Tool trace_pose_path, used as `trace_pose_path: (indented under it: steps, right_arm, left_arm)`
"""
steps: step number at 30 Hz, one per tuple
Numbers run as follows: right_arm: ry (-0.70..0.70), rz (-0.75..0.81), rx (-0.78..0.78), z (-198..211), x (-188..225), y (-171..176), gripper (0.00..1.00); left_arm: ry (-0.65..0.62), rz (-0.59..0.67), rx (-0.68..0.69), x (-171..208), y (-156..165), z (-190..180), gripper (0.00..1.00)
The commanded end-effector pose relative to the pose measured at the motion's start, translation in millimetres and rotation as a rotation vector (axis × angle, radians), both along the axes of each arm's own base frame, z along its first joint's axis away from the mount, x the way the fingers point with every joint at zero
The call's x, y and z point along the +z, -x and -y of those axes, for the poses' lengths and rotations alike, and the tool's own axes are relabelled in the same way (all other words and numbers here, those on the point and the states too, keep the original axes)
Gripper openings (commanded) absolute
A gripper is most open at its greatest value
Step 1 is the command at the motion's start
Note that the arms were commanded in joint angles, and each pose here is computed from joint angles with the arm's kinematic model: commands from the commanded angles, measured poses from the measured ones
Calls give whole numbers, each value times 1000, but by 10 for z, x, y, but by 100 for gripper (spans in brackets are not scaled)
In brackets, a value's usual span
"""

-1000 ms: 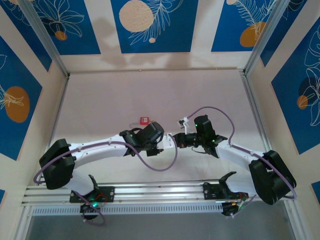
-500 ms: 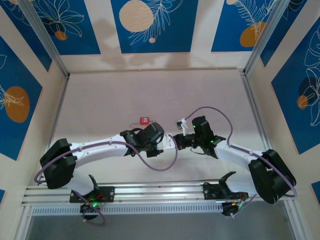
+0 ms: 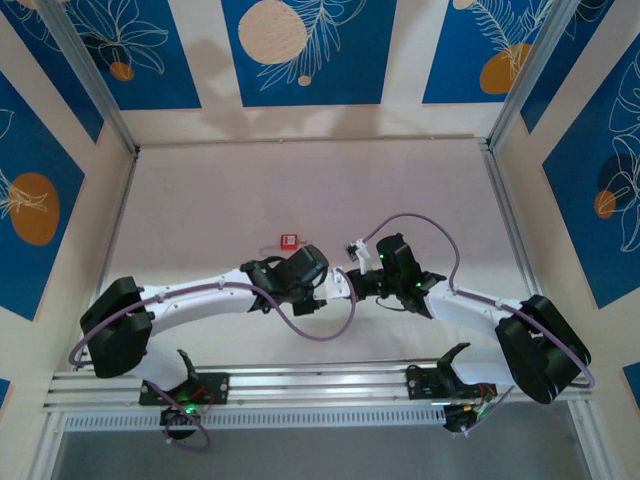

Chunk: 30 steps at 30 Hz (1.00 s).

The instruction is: Unlock with the key

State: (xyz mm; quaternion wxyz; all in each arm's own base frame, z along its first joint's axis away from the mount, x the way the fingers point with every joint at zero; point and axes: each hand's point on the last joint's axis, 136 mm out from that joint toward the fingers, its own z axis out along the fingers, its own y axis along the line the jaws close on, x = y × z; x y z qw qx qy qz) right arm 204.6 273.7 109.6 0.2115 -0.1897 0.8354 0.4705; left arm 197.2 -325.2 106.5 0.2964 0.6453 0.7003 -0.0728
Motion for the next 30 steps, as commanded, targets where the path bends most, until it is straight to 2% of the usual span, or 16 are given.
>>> trace_pose_path:
  steps: [1,15,19,30]
  right_arm:
    - [-13,11,75,-115,66,136,1]
    - [12,5,-55,160,190,17,15]
    - [13,5,-69,193,219,-7,23]
    - [46,-1,-159,361,214,-139,35]
  left_arm:
    - [362,115,-90,852,-86,698,21]
    - [201,122,2,398,-144,363,21]
    - [159,113,20,275,-158,303,20]
    - [110,110,38,172,-165,220,20]
